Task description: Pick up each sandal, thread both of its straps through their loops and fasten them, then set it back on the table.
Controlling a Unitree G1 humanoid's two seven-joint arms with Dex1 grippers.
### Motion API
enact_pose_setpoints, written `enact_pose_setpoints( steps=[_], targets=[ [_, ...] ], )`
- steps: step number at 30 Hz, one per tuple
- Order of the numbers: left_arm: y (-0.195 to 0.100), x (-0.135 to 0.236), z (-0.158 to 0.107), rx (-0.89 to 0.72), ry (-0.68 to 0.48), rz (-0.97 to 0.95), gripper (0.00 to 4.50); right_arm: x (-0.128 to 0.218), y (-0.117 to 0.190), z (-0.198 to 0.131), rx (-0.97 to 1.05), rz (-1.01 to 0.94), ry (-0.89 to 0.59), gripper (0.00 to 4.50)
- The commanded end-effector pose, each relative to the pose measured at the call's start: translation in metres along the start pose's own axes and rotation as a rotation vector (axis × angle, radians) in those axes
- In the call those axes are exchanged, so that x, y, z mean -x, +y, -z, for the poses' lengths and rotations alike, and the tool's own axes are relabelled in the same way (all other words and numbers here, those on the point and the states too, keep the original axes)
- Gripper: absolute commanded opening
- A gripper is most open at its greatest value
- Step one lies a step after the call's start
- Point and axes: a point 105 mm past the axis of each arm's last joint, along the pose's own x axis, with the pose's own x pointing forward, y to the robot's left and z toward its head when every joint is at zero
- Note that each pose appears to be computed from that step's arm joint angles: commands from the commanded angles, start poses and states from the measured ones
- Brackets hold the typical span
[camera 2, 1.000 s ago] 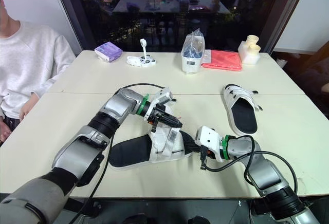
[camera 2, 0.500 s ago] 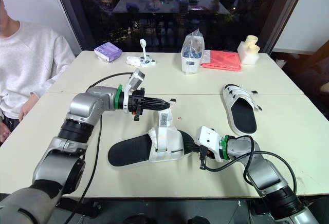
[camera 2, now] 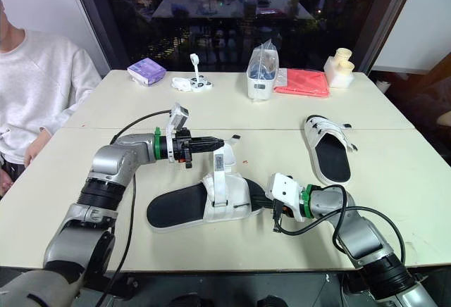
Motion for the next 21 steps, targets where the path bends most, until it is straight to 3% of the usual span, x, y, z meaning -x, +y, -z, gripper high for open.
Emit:
enact_pose_setpoints(
  steps=[1,12,21],
  targets=[
    [0.002,0.005,-0.017,-0.034,-0.068,-0.023,0.07,-0.004,0.014,0.020,-0.042,-0.049,0.074,0.00],
    [0.004,0.018,-0.025,-0.022,-0.114,-0.057,0.07,-0.004,0.016,0.022,-0.044,-0.051,0.079,0.00],
    [0.010,0.015,-0.008,-0.005,-0.072,-0.070,0.07,-0.006,0.014,0.022,-0.037,-0.054,0.081,0.00]
  ],
)
